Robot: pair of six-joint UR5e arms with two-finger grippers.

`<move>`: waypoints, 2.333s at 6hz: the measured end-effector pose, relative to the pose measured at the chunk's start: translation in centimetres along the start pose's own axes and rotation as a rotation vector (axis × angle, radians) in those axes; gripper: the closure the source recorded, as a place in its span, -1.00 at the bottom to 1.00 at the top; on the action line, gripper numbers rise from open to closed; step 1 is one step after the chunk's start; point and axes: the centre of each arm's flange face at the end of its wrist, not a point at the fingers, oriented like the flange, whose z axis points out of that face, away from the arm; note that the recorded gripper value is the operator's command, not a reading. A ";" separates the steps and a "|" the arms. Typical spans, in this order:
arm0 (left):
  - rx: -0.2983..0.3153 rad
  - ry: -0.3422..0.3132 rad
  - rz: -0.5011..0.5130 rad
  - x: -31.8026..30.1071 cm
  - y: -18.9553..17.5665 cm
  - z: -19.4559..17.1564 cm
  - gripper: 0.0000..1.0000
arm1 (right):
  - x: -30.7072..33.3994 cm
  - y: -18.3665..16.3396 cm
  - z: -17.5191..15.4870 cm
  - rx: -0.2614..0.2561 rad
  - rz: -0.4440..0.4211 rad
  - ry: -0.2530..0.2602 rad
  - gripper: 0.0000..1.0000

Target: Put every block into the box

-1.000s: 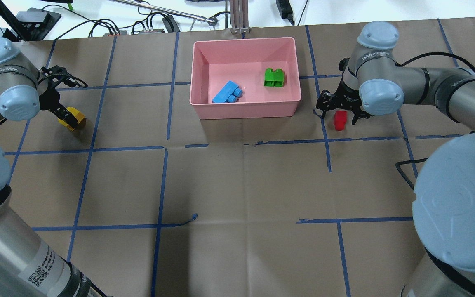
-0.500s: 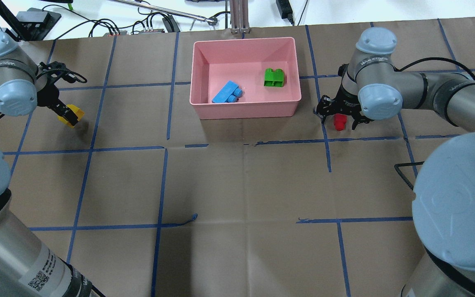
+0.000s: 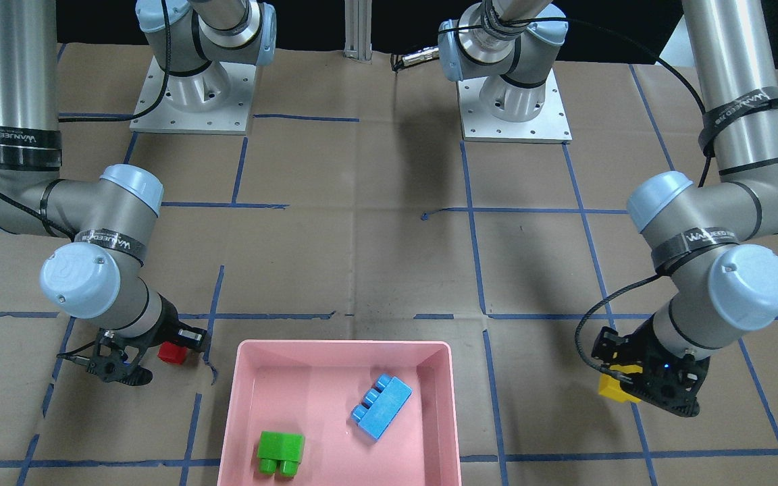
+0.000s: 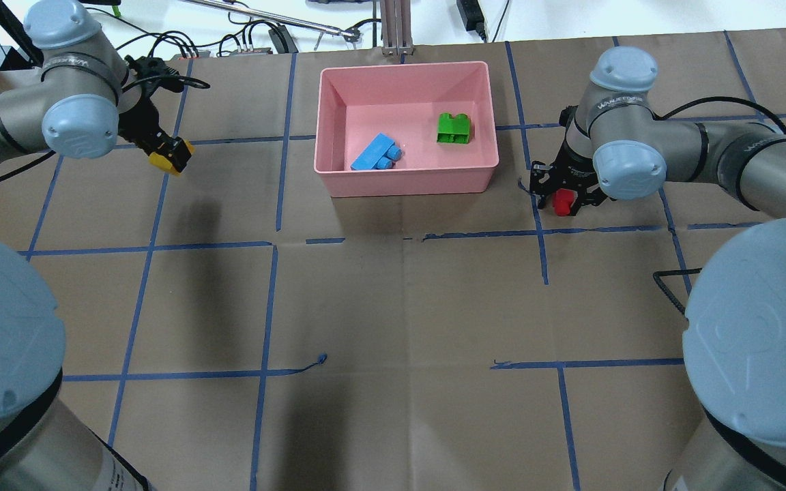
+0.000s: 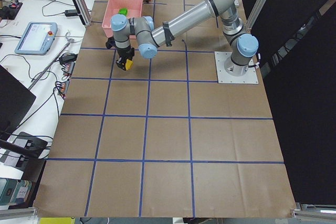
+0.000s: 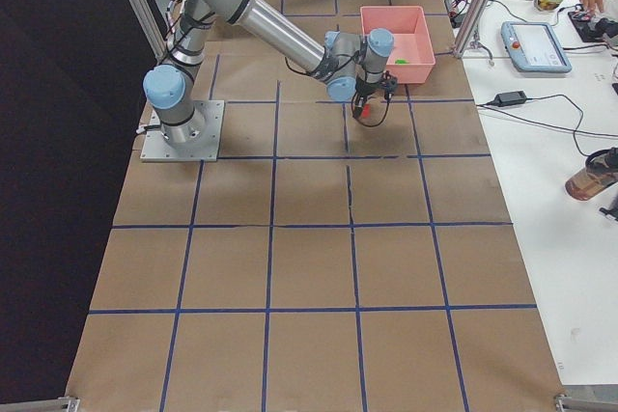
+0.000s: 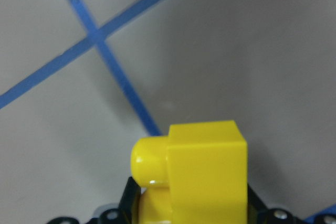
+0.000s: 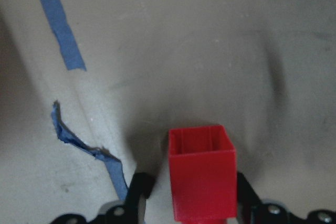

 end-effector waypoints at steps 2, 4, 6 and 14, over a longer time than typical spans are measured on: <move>0.040 -0.006 -0.120 9.2 -8.3 -3.4 1.00 | 0.0 -0.1 -0.2 0.005 0.000 -0.002 0.63; 0.091 0.013 -0.214 17.6 -14.6 -4.6 1.00 | -0.1 -0.3 -0.8 0.015 0.000 -0.005 0.70; 0.069 0.061 -0.223 23.9 -16.4 -2.2 -0.97 | -0.3 -1.6 -4.8 0.060 -0.003 -0.009 0.70; -0.054 0.070 -0.383 17.1 1.1 -17.7 -0.99 | -12.3 -3.3 -19.5 0.068 -0.145 -0.009 0.68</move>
